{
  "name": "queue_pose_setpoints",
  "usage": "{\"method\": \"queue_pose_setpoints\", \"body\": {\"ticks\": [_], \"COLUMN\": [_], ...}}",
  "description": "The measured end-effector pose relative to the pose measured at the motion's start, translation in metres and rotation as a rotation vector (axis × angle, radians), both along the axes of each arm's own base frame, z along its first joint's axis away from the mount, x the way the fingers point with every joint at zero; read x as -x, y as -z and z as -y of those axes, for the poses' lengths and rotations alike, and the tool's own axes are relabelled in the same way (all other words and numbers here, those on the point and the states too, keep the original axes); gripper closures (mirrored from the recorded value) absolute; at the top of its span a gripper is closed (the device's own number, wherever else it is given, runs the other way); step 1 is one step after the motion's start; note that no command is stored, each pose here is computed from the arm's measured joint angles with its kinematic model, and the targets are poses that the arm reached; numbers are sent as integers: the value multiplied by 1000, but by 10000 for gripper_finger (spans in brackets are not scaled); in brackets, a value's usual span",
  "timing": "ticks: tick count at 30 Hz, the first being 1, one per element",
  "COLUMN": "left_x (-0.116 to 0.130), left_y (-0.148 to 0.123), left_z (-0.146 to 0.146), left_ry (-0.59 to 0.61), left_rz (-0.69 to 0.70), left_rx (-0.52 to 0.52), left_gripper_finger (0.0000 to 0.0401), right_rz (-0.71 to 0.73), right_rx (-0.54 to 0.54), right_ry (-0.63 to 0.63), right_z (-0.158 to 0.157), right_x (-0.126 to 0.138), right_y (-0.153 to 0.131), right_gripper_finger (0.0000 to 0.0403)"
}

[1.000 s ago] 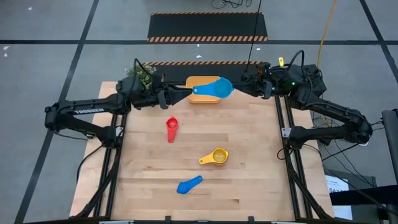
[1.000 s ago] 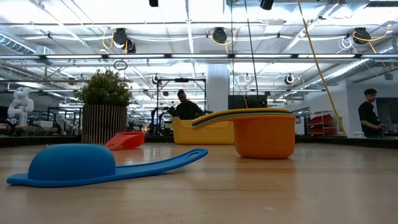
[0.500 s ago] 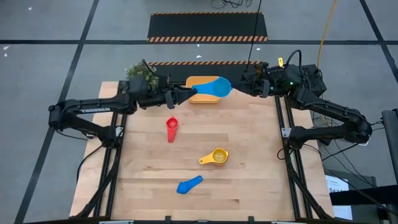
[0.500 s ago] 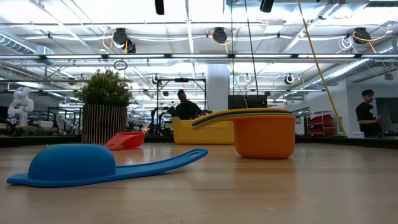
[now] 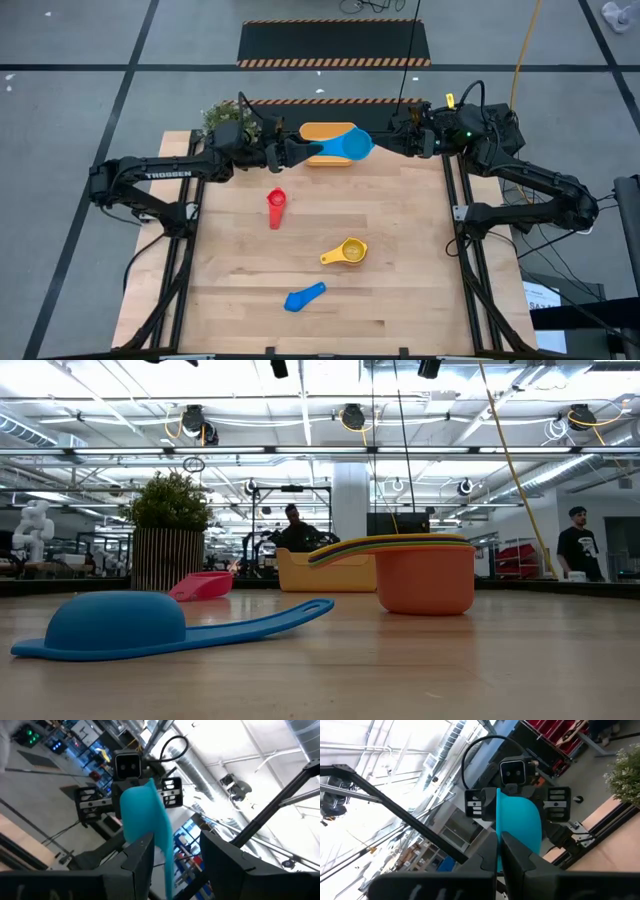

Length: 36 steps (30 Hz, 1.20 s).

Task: Nest measuring cups in basket
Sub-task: Stack the light blue measuring cup on top of the yellow measuring cup

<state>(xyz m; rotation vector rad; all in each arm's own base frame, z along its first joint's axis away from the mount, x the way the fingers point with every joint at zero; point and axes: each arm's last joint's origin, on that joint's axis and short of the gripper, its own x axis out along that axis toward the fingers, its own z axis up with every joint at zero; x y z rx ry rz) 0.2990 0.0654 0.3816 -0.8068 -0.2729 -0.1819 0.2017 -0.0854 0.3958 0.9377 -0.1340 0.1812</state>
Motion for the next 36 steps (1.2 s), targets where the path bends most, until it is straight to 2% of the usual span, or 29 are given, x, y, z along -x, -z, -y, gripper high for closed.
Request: {"method": "queue_pose_setpoints", "body": {"ticks": [16, 20, 27, 36], "left_x": [0, 0, 0, 1], "left_y": [2, 2, 2, 2], "left_z": [1, 1, 2, -2], "left_ry": [61, 87, 127, 113], "left_rz": [-18, -21, -26, -28], "left_rx": [-17, -28, -52, -70], "left_gripper_finger": [246, 282, 384, 394], "right_rz": [-4, -5, -5, -12], "right_rx": [-24, -31, -30, -62], "right_ry": [-55, -57, -58, -91], "right_z": [-2, -2, -2, -3], "right_x": [2, 2, 2, 3], "right_y": [-1, -1, -1, -1], "right_gripper_finger": [403, 403, 403, 396]}}
